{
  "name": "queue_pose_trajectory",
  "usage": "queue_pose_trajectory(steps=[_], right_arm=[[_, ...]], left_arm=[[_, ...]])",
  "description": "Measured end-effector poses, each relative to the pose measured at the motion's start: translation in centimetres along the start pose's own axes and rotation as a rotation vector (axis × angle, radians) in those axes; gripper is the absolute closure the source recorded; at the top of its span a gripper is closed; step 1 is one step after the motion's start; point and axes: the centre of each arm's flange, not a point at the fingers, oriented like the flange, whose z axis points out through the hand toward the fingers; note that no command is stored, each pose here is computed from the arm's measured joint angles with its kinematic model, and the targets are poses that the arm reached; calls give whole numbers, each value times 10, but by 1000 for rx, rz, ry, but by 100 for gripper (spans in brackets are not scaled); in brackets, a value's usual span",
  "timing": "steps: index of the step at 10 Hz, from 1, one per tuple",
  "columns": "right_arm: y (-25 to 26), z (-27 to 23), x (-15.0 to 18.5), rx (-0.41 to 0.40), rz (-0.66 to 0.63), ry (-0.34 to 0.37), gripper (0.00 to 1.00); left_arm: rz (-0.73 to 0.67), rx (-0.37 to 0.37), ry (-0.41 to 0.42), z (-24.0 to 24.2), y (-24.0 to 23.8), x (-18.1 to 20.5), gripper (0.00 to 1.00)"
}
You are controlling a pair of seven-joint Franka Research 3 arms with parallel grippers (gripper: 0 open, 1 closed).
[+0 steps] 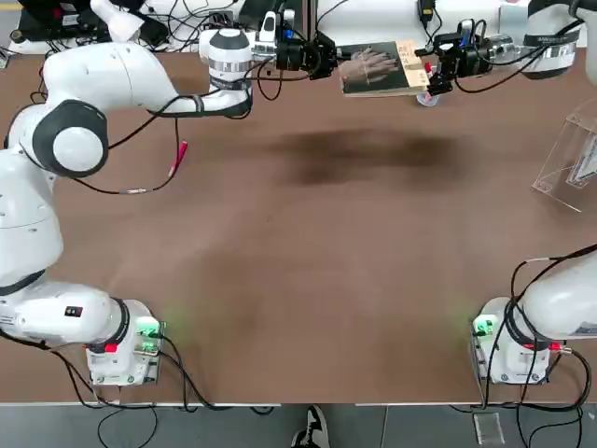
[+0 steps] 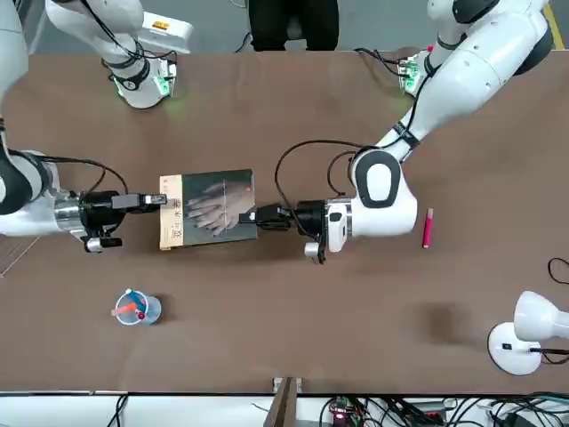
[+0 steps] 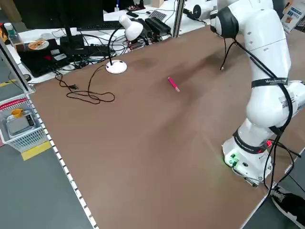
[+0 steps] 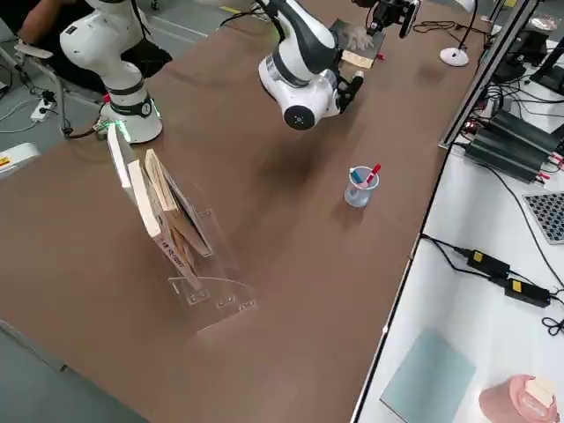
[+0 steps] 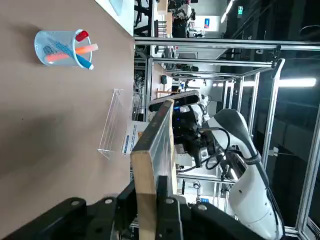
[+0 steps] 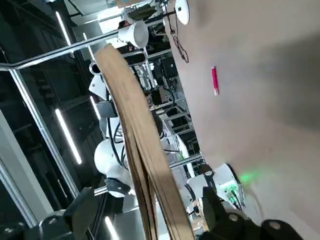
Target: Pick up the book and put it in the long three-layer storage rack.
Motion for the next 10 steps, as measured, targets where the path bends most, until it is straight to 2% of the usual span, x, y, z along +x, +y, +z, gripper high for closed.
queue_pose_trajectory(steps=[2,9,10], right_arm=[[-1,8,0,1,-7,-9,8],[0,-5,1,6,-14,13,84],[0,-7,0,8,-23,12,85]], left_arm=[[0,0,0,0,0,0,96],[1,-1,1,0,1,0,96],[0,-3,1,1,1,0,96]])
